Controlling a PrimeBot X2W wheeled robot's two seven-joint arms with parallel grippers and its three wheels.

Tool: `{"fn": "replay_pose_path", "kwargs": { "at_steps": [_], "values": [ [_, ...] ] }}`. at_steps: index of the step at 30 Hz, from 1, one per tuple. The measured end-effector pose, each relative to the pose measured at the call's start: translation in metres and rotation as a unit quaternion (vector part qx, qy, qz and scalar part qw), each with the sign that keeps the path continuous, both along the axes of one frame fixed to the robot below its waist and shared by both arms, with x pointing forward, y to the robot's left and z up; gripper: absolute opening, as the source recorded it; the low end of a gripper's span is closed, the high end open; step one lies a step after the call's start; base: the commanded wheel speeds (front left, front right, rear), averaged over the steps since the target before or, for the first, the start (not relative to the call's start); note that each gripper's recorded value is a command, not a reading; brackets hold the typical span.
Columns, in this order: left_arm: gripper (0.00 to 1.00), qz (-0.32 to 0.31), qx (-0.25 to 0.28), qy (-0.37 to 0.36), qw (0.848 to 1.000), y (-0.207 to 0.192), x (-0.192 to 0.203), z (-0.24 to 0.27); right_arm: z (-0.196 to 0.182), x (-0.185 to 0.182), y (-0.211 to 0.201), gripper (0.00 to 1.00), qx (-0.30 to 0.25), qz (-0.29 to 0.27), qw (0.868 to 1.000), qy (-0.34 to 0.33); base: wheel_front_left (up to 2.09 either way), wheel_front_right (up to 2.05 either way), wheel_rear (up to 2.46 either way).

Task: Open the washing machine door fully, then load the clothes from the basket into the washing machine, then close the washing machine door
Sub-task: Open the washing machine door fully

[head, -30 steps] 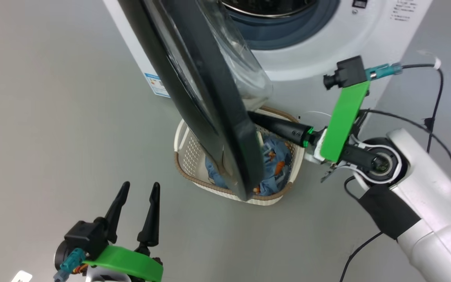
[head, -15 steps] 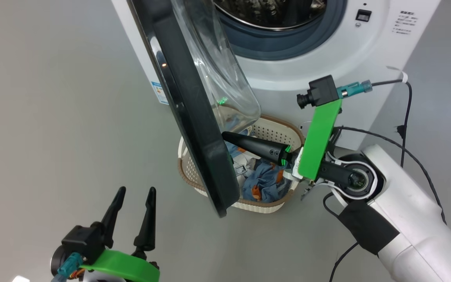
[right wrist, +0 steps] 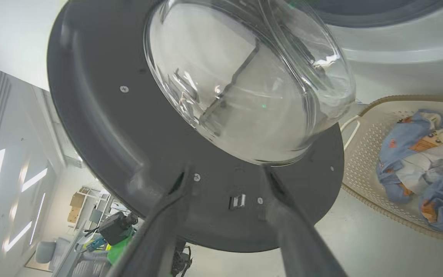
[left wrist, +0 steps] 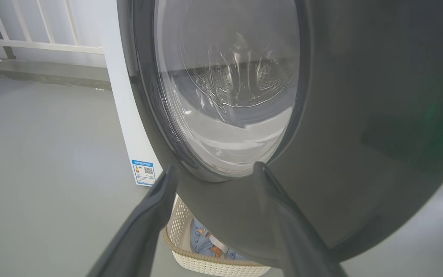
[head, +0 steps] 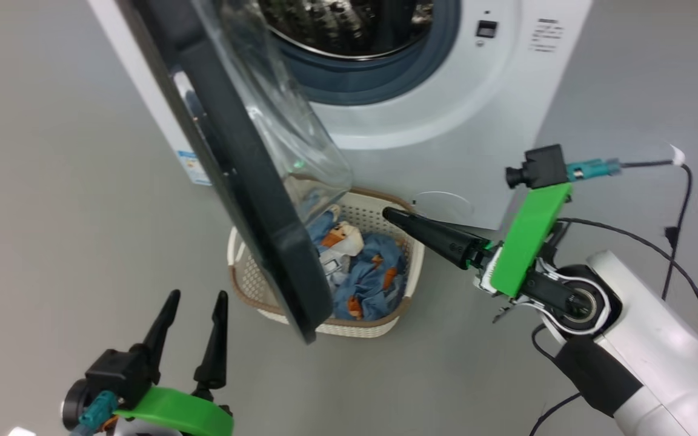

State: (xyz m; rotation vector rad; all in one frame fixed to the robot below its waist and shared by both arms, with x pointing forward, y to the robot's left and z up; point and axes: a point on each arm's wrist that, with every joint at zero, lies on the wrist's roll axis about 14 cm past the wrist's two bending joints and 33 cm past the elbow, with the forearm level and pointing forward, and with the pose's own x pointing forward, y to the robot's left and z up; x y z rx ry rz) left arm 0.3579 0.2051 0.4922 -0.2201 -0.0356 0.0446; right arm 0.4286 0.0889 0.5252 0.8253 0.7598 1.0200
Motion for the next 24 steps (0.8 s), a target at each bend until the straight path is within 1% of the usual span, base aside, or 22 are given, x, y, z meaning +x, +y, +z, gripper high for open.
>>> {"fn": "replay_pose_path", "kwargs": {
  "at_steps": [5, 10, 19, 24],
  "values": [
    [1.0, -0.014, 0.002, -0.004, 1.0, -0.006, 0.007, 0.002, -0.005, 0.008, -0.035, 1.0, -0.009, -0.06, 0.998, -0.012, 0.0, 0.0, 0.0],
    [1.0, -0.023, 0.004, 0.002, 1.0, -0.008, 0.005, -0.003, -0.013, 0.013, -0.074, 1.0, -0.029, -0.124, 0.991, -0.031, 0.0, 0.0, 0.0],
    [1.0, -0.033, 0.005, -0.004, 0.999, -0.012, 0.008, 0.0, -0.029, 0.009, -0.138, 1.0, -0.069, -0.224, 0.97, -0.065, 0.0, 0.0, 0.0],
    [1.0, -0.036, 0.009, -0.007, 0.999, -0.011, 0.008, 0.001, -0.036, 0.004, -0.171, 1.0, -0.082, -0.278, 0.954, -0.078, 0.0, 0.0, 0.0]
  ]
}}
